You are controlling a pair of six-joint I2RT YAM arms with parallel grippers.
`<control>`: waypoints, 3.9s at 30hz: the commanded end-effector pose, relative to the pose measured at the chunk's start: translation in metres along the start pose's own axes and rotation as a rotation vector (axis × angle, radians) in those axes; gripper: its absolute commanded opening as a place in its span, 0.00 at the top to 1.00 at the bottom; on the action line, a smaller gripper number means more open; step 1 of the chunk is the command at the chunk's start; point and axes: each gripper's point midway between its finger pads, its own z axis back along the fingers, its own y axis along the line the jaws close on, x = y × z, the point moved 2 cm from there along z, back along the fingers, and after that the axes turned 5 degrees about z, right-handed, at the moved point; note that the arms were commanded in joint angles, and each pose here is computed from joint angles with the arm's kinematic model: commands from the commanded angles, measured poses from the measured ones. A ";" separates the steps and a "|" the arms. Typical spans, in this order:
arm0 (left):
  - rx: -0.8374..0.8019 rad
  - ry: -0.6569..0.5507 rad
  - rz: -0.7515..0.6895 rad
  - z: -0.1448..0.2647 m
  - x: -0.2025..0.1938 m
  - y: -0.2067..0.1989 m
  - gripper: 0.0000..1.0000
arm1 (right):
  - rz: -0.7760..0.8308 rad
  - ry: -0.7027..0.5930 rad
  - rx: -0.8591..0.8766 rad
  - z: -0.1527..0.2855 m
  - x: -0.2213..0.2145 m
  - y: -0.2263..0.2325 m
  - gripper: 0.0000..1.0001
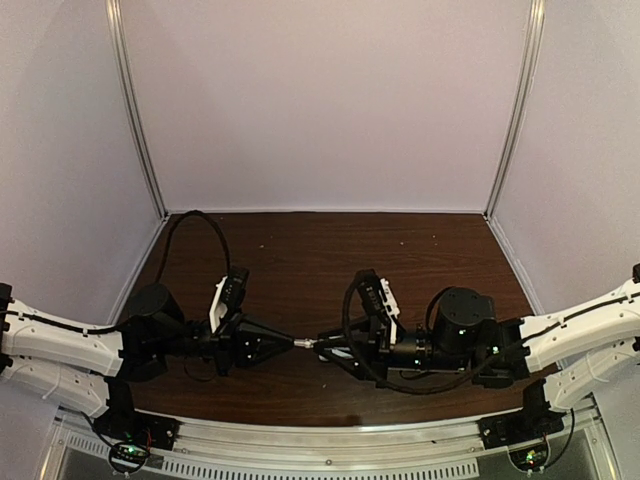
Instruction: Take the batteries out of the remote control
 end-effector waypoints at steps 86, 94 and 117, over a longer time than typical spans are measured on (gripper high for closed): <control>0.328 0.509 -0.453 -0.010 -0.102 0.205 0.05 | -0.007 0.336 -0.514 0.097 -0.014 -0.057 1.00; 0.313 0.550 -0.480 -0.020 -0.109 0.221 0.08 | -0.018 0.323 -0.512 0.103 -0.014 -0.057 1.00; 0.295 0.602 -0.422 -0.016 -0.129 0.246 0.21 | -0.015 0.329 -0.512 0.099 -0.017 -0.058 1.00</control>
